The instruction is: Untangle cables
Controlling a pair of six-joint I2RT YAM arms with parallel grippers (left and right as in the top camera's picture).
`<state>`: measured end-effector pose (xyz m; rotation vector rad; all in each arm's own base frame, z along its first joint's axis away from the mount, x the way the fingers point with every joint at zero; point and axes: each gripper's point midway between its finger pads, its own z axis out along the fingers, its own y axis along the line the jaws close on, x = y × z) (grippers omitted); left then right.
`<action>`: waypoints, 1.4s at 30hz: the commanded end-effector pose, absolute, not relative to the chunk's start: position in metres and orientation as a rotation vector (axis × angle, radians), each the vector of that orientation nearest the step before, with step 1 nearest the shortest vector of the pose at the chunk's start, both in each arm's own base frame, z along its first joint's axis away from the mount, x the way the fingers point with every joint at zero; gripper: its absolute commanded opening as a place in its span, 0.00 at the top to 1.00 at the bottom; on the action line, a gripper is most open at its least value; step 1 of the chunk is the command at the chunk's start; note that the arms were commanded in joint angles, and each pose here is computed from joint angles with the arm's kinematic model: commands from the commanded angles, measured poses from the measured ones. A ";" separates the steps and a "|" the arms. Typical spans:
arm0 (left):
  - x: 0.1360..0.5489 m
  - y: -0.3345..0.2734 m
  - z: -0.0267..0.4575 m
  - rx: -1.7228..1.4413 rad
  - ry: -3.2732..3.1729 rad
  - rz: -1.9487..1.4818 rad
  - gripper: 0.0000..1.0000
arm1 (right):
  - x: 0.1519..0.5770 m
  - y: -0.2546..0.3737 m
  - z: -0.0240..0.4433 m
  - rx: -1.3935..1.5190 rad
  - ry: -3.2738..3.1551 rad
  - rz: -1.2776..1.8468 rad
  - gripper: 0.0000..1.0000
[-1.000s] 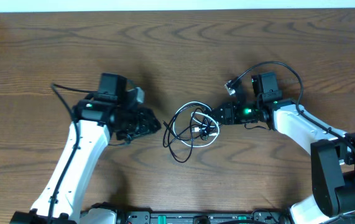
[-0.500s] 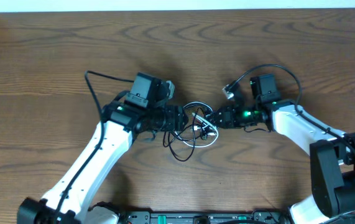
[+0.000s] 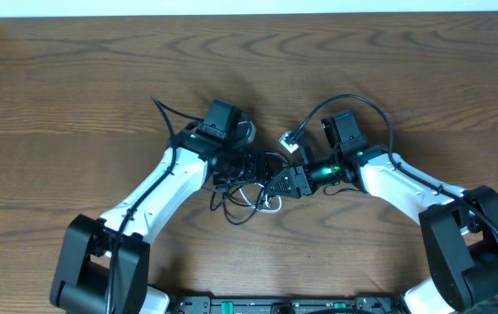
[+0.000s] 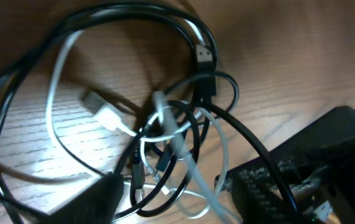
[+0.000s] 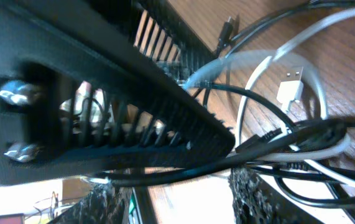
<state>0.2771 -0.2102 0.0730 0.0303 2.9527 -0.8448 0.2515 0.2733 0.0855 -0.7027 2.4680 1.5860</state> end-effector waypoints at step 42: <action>0.240 -0.253 0.018 0.347 3.080 -0.681 0.45 | 0.291 0.206 0.015 -0.104 2.870 0.718 0.62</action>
